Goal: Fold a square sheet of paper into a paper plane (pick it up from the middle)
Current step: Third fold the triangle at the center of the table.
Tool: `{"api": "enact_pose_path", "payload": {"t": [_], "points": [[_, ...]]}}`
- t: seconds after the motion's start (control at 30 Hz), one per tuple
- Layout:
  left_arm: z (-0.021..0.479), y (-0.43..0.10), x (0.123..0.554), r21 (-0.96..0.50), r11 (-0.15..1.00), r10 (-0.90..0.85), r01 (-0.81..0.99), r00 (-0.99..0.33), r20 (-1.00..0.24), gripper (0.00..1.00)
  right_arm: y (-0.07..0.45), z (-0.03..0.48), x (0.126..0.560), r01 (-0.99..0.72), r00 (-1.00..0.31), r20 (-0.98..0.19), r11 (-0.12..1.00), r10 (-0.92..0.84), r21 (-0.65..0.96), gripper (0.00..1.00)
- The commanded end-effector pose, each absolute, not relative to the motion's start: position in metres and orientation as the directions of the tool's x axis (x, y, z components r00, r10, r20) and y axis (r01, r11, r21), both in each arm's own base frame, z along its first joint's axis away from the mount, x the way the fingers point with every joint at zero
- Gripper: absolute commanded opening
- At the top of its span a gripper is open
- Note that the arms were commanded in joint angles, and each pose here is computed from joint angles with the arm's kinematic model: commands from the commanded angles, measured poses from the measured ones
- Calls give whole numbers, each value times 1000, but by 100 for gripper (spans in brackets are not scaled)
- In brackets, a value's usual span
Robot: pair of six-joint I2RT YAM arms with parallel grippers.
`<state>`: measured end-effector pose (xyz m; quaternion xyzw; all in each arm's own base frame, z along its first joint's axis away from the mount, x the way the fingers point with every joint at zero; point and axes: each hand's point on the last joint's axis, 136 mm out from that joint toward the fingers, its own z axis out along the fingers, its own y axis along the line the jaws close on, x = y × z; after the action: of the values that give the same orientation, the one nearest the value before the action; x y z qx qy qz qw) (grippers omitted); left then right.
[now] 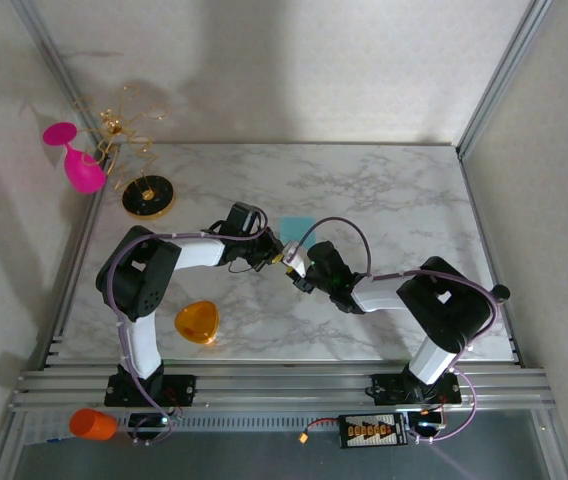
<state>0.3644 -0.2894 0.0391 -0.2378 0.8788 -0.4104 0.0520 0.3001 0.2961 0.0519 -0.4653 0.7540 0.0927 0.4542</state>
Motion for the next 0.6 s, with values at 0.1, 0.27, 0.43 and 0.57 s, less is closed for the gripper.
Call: {"api": "enact_pose_path", "payload": {"t": [0.1,0.27,0.43,0.57], "points": [[51,-288,363,-759,534,-462,-371,-881,106,0,310,65,303,-797,-122,-801,539,-587,-274,21],[51,-261,371,-722,572,-511,-389,-858,57,22,311,58,294,-821,-139,-792,517,-594,-243,11],[62,-238,382,-712,604,-525,-358,-851,-17,32,314,55,281,-856,-174,-795,488,-581,-170,6],[73,-249,386,-736,609,-487,-297,-872,-51,32,321,54,268,-885,-213,-805,459,-554,-81,4]]}}
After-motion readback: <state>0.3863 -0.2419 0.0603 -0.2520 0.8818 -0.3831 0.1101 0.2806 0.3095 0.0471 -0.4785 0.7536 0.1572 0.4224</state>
